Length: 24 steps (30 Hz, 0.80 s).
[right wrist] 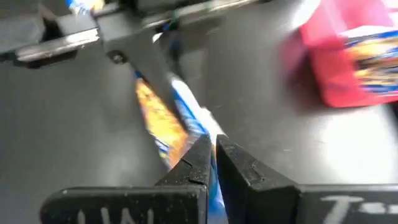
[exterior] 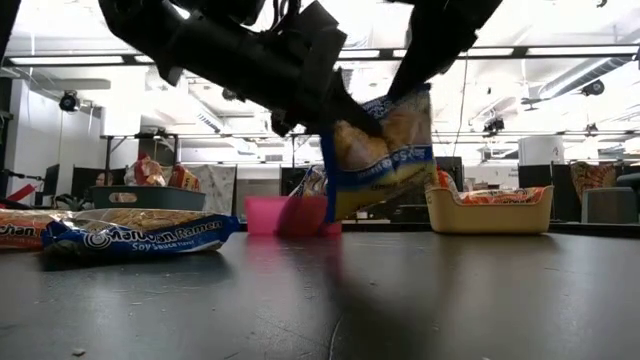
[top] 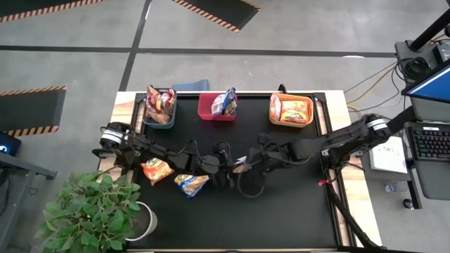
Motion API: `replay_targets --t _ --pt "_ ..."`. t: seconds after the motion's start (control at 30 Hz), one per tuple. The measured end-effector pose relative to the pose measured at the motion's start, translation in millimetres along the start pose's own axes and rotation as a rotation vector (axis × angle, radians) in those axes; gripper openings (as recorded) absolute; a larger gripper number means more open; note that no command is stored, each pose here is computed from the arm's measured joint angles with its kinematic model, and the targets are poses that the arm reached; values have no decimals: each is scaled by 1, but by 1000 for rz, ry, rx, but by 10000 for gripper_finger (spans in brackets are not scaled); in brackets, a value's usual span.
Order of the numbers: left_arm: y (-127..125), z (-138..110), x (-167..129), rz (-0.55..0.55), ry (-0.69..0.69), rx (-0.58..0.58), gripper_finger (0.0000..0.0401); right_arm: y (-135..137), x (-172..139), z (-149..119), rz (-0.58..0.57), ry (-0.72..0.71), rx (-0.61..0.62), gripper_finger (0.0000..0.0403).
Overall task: Sort Maruchan noodles
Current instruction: Put the blue noodle pack into the pink bin
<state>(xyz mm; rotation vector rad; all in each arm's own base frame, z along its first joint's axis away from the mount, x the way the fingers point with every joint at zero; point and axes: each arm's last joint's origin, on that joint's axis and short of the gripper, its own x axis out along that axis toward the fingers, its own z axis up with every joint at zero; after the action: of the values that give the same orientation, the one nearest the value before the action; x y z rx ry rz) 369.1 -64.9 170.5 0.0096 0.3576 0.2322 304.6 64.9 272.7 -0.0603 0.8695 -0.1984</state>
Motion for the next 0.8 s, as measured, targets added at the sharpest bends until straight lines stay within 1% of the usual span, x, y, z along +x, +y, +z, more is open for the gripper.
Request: replay_targets --t 0.1,0.17,0.37,0.47,0.6,0.7,0.8 --pt "2 -1 -3 2 26 9 0 -8 -15 -5 -44 -50 14 12" --pt "5 4 -5 6 19 4 0 -13 -21 -11 -66 -77 23 12" --pt "16 13 -9 64 17 -8 0 -23 -40 -23 -50 -257 57 12" --pt "25 24 -15 116 -15 -33 0 -27 -48 -29 -39 -349 48 13" --pt "39 33 -20 214 -26 -57 0 -36 -61 -32 -44 -483 37 13" --pt "53 43 -26 282 -48 -80 0 -44 -65 -37 -67 -549 28 13" --pt "67 50 -31 320 -43 -89 0 -53 -69 -42 -94 -600 28 13"
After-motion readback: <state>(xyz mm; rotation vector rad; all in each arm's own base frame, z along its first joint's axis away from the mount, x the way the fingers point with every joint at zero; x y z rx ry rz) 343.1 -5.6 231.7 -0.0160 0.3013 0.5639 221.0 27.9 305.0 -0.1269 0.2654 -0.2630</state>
